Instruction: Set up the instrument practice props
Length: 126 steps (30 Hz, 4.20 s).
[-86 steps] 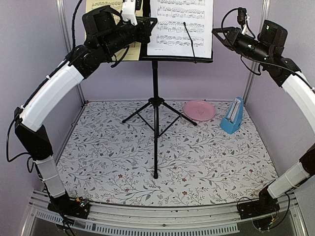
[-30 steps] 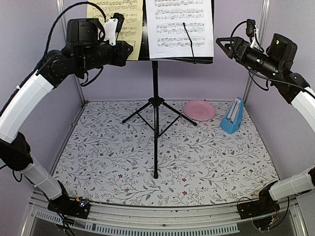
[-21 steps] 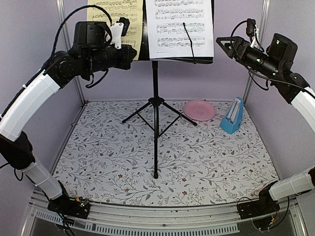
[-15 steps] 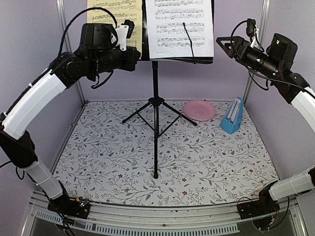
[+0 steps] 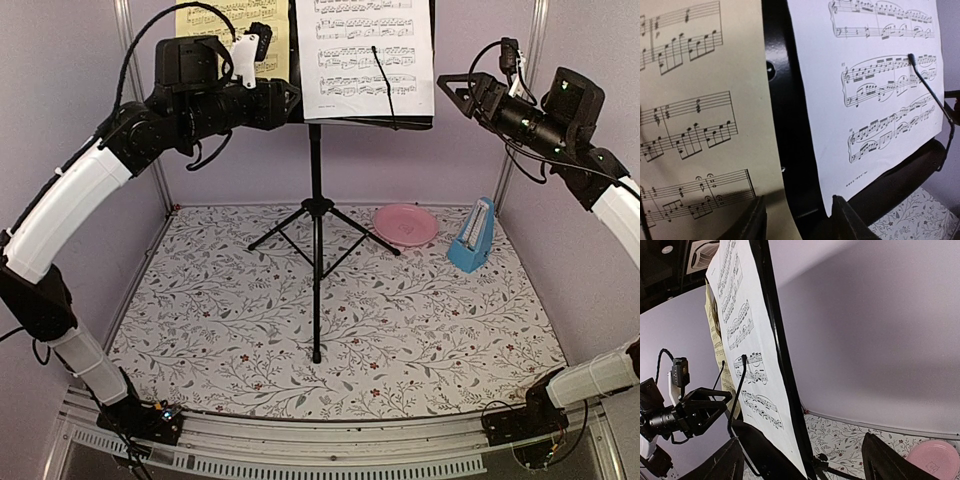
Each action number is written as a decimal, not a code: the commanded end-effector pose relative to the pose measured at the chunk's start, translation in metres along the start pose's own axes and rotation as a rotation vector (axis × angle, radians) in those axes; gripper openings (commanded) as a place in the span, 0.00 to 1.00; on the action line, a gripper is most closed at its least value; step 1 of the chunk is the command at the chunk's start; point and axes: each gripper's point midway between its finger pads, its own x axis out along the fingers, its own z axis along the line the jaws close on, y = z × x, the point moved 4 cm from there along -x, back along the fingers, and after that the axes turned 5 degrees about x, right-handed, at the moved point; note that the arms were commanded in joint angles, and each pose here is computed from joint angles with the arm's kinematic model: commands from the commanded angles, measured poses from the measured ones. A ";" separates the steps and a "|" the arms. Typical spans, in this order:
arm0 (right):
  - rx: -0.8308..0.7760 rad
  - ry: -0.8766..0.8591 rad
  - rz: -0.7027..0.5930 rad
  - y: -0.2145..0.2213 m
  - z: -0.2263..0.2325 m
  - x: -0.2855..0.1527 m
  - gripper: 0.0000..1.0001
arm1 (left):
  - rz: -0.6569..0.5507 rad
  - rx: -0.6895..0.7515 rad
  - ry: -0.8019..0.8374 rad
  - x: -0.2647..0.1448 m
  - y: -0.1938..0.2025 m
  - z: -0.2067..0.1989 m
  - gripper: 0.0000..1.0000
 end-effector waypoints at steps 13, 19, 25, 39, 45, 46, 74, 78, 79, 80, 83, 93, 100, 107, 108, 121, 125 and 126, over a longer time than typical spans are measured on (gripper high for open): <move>0.142 0.167 -0.023 -0.017 -0.027 -0.058 0.97 | -0.100 0.023 0.153 -0.077 -0.010 -0.022 0.74; 0.189 0.362 0.022 0.007 -0.071 -0.093 0.98 | -0.028 0.019 0.214 -0.095 0.041 -0.031 0.74; 0.336 0.486 0.116 0.052 -0.123 -0.103 0.98 | 0.151 -0.045 0.235 -0.092 0.135 -0.049 0.69; 0.477 0.342 0.431 0.190 -0.142 -0.076 0.86 | 0.435 -0.179 0.251 -0.044 0.288 -0.076 0.56; 0.489 0.328 0.516 0.224 -0.146 -0.069 0.83 | 0.562 -0.253 0.268 -0.050 0.347 -0.087 0.46; 0.487 0.326 0.530 0.229 -0.147 -0.067 0.82 | 0.573 -0.259 0.272 -0.051 0.354 -0.088 0.45; 0.469 0.265 0.646 0.271 -0.167 -0.008 0.63 | 0.678 -0.291 0.245 -0.001 0.421 -0.105 0.11; 0.465 0.264 0.643 0.269 -0.167 -0.006 0.62 | 0.690 -0.295 0.212 0.008 0.423 -0.097 0.00; 0.462 0.266 0.641 0.269 -0.167 -0.005 0.62 | 0.692 -0.298 0.210 0.012 0.423 -0.096 0.00; 0.459 0.268 0.639 0.268 -0.167 -0.005 0.62 | 0.695 -0.303 0.208 0.015 0.424 -0.095 0.00; 0.453 0.275 0.636 0.267 -0.167 -0.005 0.62 | 0.702 -0.314 0.197 0.022 0.425 -0.093 0.00; 0.438 0.290 0.629 0.263 -0.167 -0.007 0.62 | 0.714 -0.319 0.074 0.042 0.429 -0.061 0.00; 0.425 0.290 0.621 0.258 -0.166 -0.006 0.62 | 0.707 -0.286 0.028 0.055 0.427 -0.028 0.00; 0.417 0.300 0.611 0.254 -0.166 -0.005 0.62 | 0.716 -0.263 -0.018 0.057 0.429 0.001 0.00; 0.414 0.302 0.609 0.253 -0.166 -0.005 0.62 | 0.716 -0.261 -0.024 0.057 0.429 0.005 0.00; 0.370 0.337 0.513 0.209 -0.170 -0.017 0.70 | 0.694 -0.261 -0.015 0.061 0.419 0.022 0.18; 0.315 0.400 0.445 0.176 -0.181 -0.030 0.82 | 0.641 -0.279 -0.004 0.051 0.403 0.022 0.47; 0.304 0.425 0.424 0.167 -0.186 -0.034 0.86 | 0.630 -0.282 0.000 0.049 0.398 0.022 0.50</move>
